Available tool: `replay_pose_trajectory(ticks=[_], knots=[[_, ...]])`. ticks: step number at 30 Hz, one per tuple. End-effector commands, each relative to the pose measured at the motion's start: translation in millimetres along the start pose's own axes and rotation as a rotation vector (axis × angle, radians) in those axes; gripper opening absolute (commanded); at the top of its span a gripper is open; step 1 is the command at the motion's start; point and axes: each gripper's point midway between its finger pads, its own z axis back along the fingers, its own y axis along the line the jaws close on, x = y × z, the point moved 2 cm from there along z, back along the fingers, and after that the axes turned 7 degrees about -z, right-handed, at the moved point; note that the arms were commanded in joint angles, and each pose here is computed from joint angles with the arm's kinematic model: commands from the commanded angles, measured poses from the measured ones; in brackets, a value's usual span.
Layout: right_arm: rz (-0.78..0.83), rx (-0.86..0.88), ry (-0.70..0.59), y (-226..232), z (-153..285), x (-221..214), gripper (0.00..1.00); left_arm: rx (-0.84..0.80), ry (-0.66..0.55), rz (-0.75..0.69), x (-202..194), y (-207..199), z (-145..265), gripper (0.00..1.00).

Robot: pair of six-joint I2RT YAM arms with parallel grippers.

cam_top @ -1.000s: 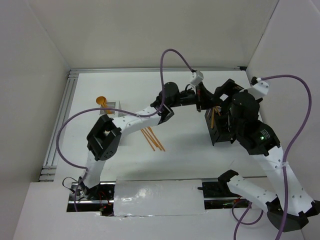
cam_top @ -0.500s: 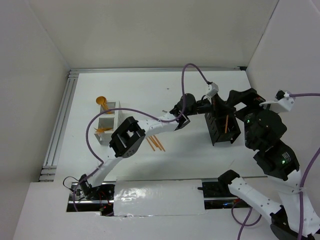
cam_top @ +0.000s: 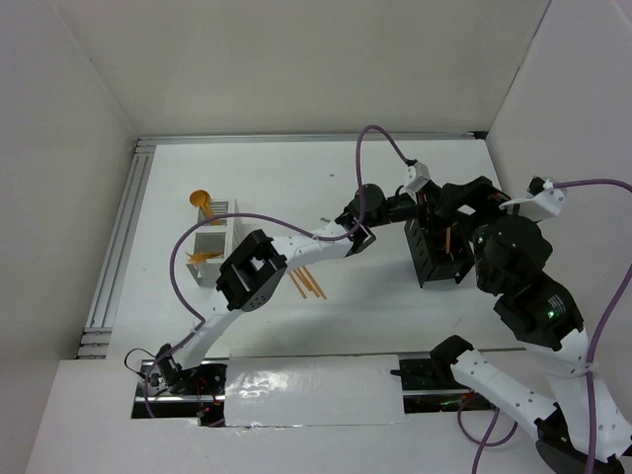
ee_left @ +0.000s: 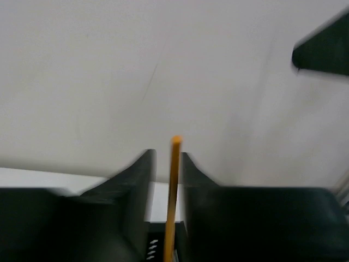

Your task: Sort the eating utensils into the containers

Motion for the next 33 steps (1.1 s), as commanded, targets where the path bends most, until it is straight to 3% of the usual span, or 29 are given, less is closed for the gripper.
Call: replay_pose_trajectory(ticks=[1,4,8,10,12,13,16,18,19,21,22,26,31,33], knots=[[0.018,0.034,0.016,5,1,-2,1.00,-0.022,-0.009,-0.071,-21,1,9,0.61],[0.028,0.066,0.021,10,2,-2,1.00,-0.049,0.016,-0.093,-17,-6,10,0.74],[0.021,0.116,0.011,17,6,4,1.00,-0.034,0.022,-0.153,27,-6,10,0.89],[0.018,0.158,0.014,24,8,5,1.00,0.016,0.030,-0.121,39,14,29,0.96],[0.026,0.194,0.025,30,8,2,1.00,0.042,-0.017,-0.116,76,26,50,0.97],[0.036,0.243,0.036,38,9,1,1.00,0.066,0.013,-0.035,66,34,71,0.98],[0.077,0.335,0.107,54,7,-19,1.00,0.141,0.004,0.036,104,59,119,1.00],[0.140,0.365,0.182,61,-1,-42,1.00,0.195,0.033,0.072,123,67,157,1.00],[0.182,0.384,0.259,65,-9,-66,1.00,0.297,0.072,0.120,130,85,196,1.00],[0.224,0.408,0.340,70,-15,-91,1.00,0.346,0.088,0.139,140,82,219,1.00],[0.248,0.401,0.393,67,-21,-110,1.00,0.463,0.139,0.186,139,98,251,1.00],[0.310,0.383,0.598,59,-38,-194,0.99,0.790,0.278,0.212,148,91,309,1.00],[0.395,0.376,0.741,44,-25,-276,0.81,0.999,0.386,0.271,158,70,342,1.00],[0.448,0.374,0.766,39,-18,-304,0.67,1.072,0.452,0.306,147,63,359,1.00]])
